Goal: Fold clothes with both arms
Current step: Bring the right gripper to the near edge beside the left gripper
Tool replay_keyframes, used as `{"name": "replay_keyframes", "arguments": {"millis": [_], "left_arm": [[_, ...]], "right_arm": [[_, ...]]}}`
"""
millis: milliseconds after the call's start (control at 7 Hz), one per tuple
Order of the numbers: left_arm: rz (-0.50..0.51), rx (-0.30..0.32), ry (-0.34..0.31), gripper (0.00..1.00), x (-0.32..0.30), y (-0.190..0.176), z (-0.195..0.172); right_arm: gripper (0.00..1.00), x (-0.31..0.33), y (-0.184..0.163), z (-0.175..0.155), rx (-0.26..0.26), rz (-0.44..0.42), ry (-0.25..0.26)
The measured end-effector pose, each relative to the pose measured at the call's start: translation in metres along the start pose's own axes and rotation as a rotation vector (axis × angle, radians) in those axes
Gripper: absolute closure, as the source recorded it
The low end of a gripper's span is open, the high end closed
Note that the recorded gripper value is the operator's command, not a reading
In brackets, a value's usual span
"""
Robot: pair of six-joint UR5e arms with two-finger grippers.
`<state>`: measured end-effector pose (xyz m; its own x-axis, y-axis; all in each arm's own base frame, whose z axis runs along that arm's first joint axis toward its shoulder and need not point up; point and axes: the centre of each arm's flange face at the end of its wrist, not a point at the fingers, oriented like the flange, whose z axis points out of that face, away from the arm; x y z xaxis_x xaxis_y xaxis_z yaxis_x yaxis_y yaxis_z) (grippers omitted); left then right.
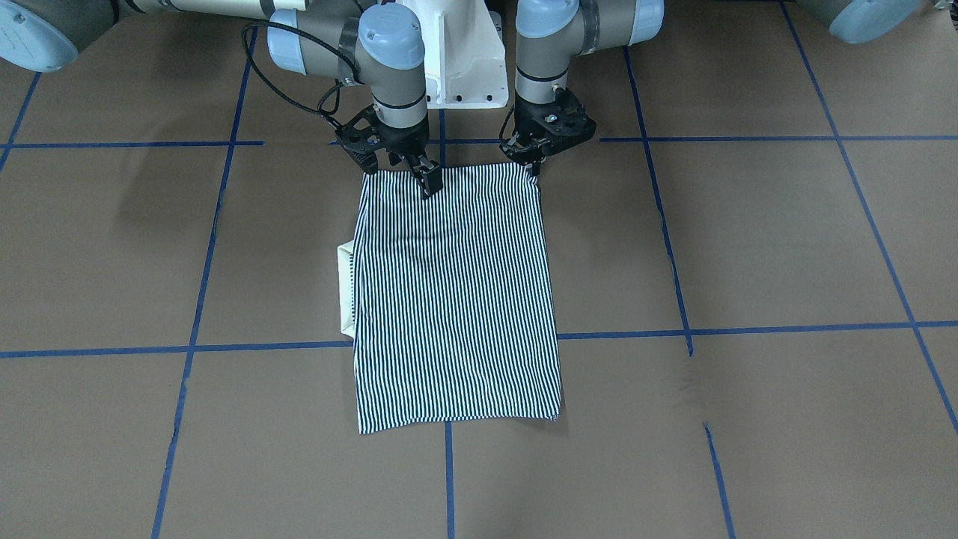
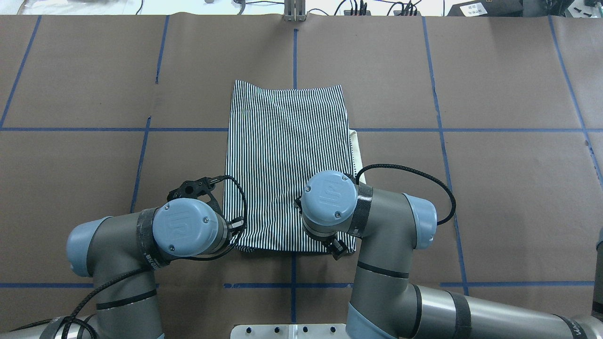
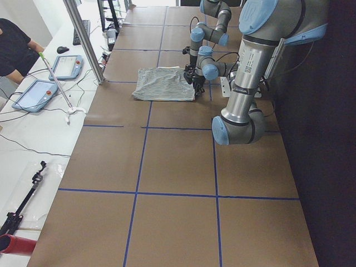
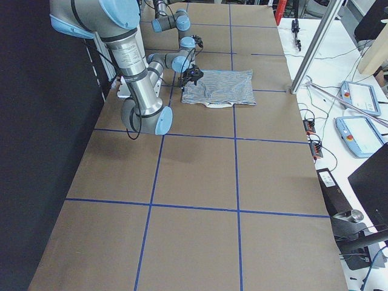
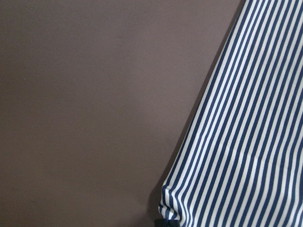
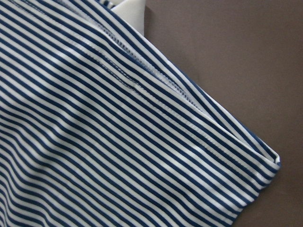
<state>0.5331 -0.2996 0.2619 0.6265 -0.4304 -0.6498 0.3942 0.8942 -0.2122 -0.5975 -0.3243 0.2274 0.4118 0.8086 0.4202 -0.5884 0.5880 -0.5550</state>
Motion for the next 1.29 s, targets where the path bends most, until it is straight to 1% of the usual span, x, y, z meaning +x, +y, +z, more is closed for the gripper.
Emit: {"name": "replay_keyframes", "arguments": {"millis": [429, 714, 857, 1000, 1143, 1286], "left_arm": [[-0.004, -0.006, 0.013, 1.00, 0.000, 0.001, -0.007], [-0.005, -0.007, 0.014, 1.00, 0.000, 0.001, -0.008], [-0.006, -0.007, 0.015, 1.00, 0.000, 0.001, -0.008], [-0.007, -0.007, 0.015, 1.00, 0.000, 0.001, -0.009], [-0.006, -0.007, 0.015, 1.00, 0.000, 0.001, -0.009], [-0.006, -0.007, 0.016, 1.00, 0.001, 0.001, -0.009]], "right_arm": [[0.00, 0.008, -0.005, 0.009, 0.013, 0.012, 0.020], [0.00, 0.021, -0.007, 0.024, 0.024, 0.006, 0.047], [0.02, 0.024, -0.007, 0.027, 0.026, 0.004, 0.052], [0.28, 0.025, -0.006, 0.028, 0.028, 0.003, 0.054], [0.61, 0.025, -0.006, 0.029, 0.028, 0.003, 0.055], [0.87, 0.025, -0.006, 0.028, 0.027, 0.002, 0.054]]}}
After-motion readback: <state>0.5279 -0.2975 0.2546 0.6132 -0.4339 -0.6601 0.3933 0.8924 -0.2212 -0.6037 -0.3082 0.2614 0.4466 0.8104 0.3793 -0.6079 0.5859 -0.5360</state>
